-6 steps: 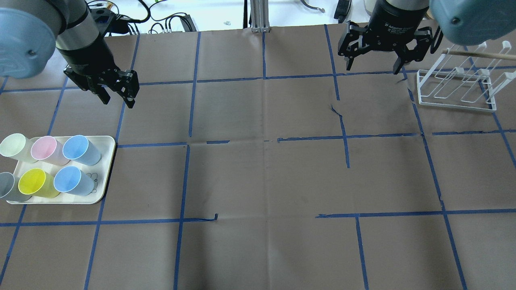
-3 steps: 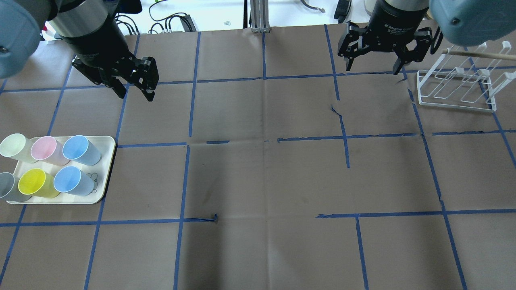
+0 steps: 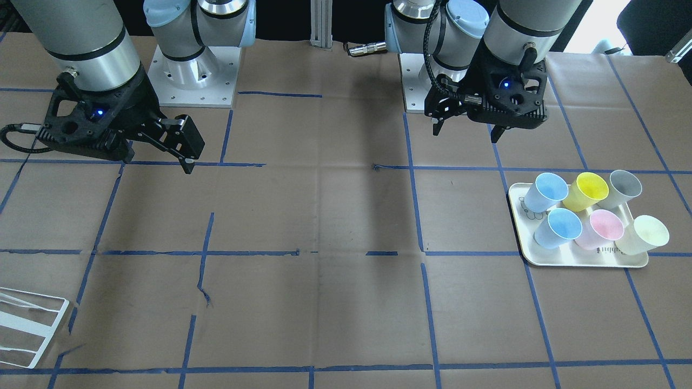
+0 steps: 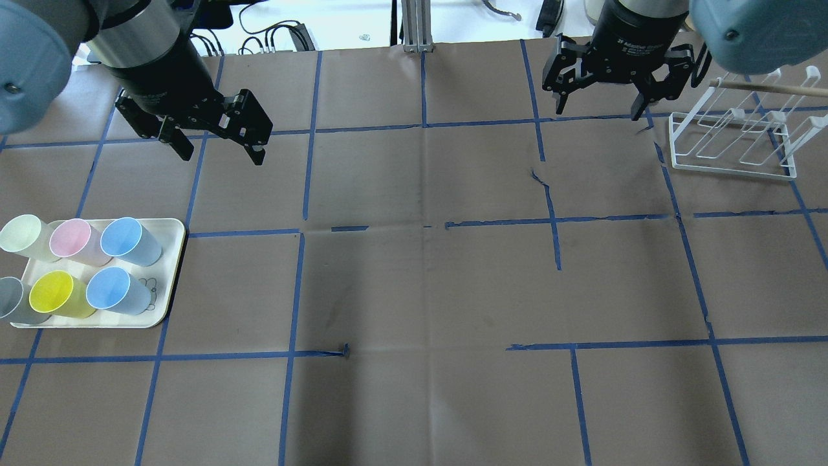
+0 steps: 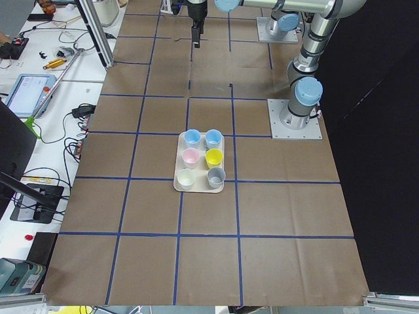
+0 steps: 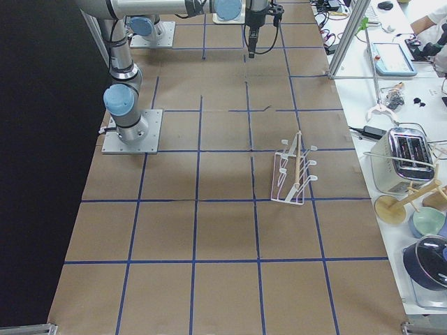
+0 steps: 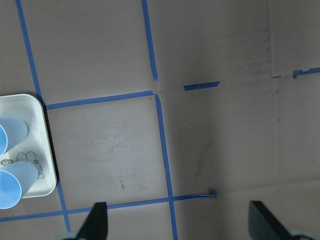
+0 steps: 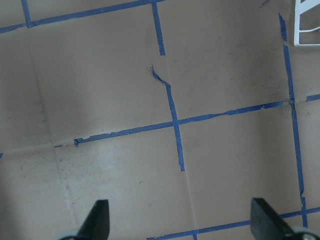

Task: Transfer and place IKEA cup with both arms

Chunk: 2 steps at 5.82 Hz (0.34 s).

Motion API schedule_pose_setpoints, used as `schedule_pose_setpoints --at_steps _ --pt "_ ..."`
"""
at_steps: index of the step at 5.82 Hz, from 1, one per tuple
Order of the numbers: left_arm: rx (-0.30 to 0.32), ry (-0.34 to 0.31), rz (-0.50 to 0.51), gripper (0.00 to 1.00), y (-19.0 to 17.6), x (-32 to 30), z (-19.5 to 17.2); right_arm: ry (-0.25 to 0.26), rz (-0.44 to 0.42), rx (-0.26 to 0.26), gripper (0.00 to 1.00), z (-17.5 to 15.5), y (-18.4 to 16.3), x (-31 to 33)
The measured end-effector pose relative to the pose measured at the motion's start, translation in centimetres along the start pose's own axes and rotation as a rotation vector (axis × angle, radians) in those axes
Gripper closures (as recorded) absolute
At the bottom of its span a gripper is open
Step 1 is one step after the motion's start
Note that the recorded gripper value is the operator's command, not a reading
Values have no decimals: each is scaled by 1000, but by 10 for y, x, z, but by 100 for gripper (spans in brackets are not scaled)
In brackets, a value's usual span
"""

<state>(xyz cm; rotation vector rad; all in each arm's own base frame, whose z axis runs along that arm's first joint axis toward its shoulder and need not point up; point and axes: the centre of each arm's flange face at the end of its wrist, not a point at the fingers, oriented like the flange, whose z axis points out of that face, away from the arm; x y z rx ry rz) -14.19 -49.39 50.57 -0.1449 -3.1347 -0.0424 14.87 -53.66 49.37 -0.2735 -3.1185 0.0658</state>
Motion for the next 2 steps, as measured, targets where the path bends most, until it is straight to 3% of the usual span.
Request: schedule_pose_setpoints --at_steps 2 --pt "3 -2 -63 1 2 1 -3 0 0 0 0 0 0 0"
